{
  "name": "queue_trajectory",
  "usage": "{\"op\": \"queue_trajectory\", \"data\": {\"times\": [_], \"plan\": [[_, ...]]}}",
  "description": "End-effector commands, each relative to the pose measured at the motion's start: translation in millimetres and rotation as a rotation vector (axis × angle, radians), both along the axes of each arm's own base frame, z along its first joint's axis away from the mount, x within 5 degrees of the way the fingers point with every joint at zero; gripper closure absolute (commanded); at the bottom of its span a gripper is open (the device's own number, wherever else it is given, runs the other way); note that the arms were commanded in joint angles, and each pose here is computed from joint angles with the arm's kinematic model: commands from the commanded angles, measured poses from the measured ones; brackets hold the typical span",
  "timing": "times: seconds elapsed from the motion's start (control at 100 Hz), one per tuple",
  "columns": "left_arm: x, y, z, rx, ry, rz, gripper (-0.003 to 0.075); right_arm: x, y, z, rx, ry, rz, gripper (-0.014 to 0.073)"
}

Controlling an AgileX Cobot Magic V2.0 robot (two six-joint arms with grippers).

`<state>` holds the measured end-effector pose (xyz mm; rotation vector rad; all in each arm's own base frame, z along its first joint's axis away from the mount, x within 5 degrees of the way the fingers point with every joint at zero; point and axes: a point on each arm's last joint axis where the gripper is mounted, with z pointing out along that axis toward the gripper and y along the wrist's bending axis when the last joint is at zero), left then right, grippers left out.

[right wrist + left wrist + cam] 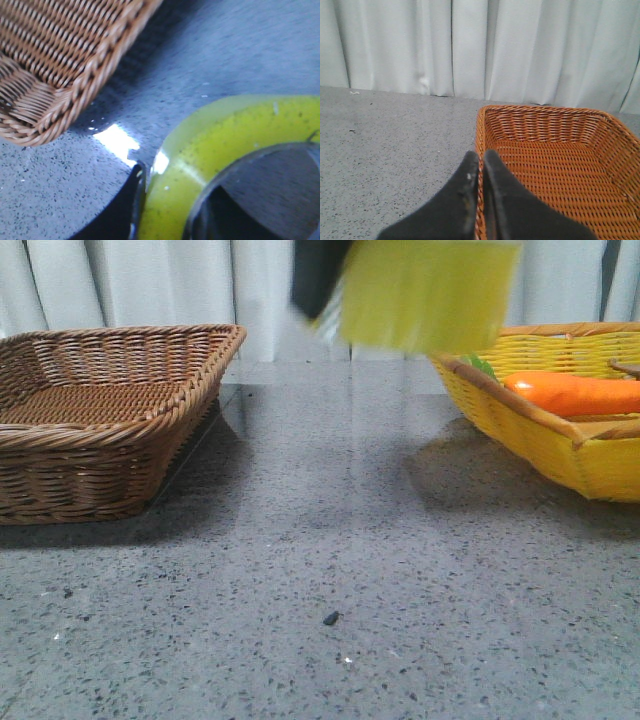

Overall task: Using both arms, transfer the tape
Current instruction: 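Lift the tape roll with the right gripper and set it on the table between baskets, then lower the left gripper onto the tape roll and grip its rim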

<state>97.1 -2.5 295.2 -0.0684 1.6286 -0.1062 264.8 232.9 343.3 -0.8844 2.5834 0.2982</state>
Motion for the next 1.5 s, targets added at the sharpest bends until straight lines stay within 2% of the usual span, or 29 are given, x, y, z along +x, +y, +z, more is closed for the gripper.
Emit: {"op": "queue_trajectory", "data": {"times": [0.0,0.16,0.27,0.34,0.46,0.55,0.67,0.8,0.89,1.01,1.21,1.38,1.49], "plan": [[1,2,18,-0.017,-0.095,0.017,0.0741,6,8,7,0.033,-0.075,0.018,0.0651],[1,2,18,-0.017,-0.095,0.017,0.0741,20,20,-21,-0.008,-0.028,0.018,0.0651],[1,2,18,-0.017,-0.095,0.017,0.0741,23,23,-30,-0.021,-0.012,0.018,0.0636],[1,2,18,-0.017,-0.095,0.017,0.0741,24,24,-33,-0.026,-0.007,0.018,0.0573],[1,2,17,-0.019,-0.093,0.017,0.074,24,24,-33,-0.026,-0.007,0.018,0.0397],[1,1,17,-0.019,-0.092,0.016,0.074,24,24,-33,-0.029,-0.004,0.018,0.0345],[1,1,17,-0.019,-0.092,0.016,0.0714,23,23,-30,-0.024,-0.009,0.018,0.0347],[1,0,21,-0.022,-0.104,0.002,0.0571,16,16,-11,-0.003,-0.046,0.019,0.037],[0,-3,28,-0.025,-0.125,-0.032,0.0467,6,7,10,0.028,-0.09,0.018,0.0477],[2,-11,36,-0.03,-0.126,-0.105,0.0436,-9,-7,43,0.097,-0.177,0.015,0.0669],[20,-36,48,-0.027,-0.075,-0.294,0.0429,-43,-43,98,0.177,-0.366,0.004,0.0668],[38,-71,53,-0.011,-0.01,-0.472,0.0315,-76,-74,132,0.264,-0.504,-0.006,0.0668],[50,-99,56,0.004,0.038,-0.581,0.0278,-97,-93,146,0.307,-0.554,-0.011,0.0667]]}}
